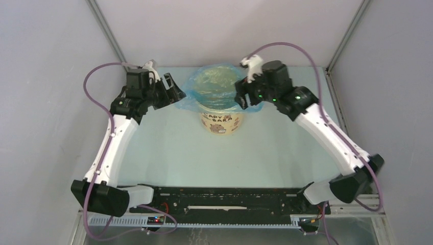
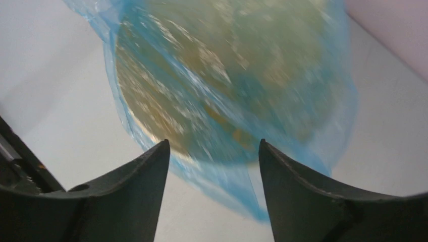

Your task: Put the trash bags into the trash bin

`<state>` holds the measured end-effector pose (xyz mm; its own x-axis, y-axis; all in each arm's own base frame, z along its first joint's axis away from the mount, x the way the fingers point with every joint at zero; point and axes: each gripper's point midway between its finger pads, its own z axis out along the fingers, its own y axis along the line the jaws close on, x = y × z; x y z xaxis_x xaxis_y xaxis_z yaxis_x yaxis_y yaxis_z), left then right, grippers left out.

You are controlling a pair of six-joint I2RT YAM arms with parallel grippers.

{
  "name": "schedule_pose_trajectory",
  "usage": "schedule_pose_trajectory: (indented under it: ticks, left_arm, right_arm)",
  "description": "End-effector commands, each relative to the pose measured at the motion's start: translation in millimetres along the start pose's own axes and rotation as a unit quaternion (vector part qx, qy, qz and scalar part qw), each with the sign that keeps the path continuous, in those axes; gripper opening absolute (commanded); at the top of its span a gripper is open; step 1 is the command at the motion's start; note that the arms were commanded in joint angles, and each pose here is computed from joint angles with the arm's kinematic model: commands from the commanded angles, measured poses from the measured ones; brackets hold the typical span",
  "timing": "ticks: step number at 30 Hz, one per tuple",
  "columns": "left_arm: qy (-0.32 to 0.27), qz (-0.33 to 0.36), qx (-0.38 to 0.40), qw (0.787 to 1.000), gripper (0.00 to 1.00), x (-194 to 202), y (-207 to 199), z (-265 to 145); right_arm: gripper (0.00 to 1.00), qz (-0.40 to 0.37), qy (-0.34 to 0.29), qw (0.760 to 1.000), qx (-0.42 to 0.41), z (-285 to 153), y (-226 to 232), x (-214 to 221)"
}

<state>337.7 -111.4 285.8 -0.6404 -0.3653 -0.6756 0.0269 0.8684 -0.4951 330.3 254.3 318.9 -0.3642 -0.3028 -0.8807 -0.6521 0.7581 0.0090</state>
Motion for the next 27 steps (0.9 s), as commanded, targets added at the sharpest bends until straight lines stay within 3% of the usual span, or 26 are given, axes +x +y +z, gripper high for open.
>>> schedule_pose_trajectory:
  ticks: [1,5,10,14,15,20,27]
  left_arm:
    - [-0.033,0.001,0.049,0.998,0.82,-26,-29,-16]
    - [-0.03,0.009,0.036,0.999,0.87,-25,-23,-15]
    - [-0.02,0.032,0.016,0.999,0.88,-19,-13,-15]
    - [-0.016,0.047,-0.003,0.999,0.9,-18,-5,-13]
    - [-0.016,0.049,-0.005,0.999,0.92,-19,-4,-13]
    - [-0.013,0.059,-0.005,0.998,0.97,-24,-5,-6]
    - [-0.013,0.09,0.082,0.992,1.0,-31,-33,5]
  right_arm:
    - [0.71,-0.131,-0.011,0.991,0.003,37,8,-31]
    - [0.71,-0.195,0.009,0.98,0.025,58,12,-23]
    - [0.71,-0.225,0.021,0.973,0.051,71,8,-18]
    - [0.67,-0.215,-0.003,0.97,0.117,78,-6,-40]
    - [0.61,-0.207,-0.008,0.97,0.125,79,-7,-47]
    - [0.02,-0.169,-0.026,0.978,0.115,77,-3,-64]
    - [0.0,-0.013,-0.056,0.998,0.027,57,1,-87]
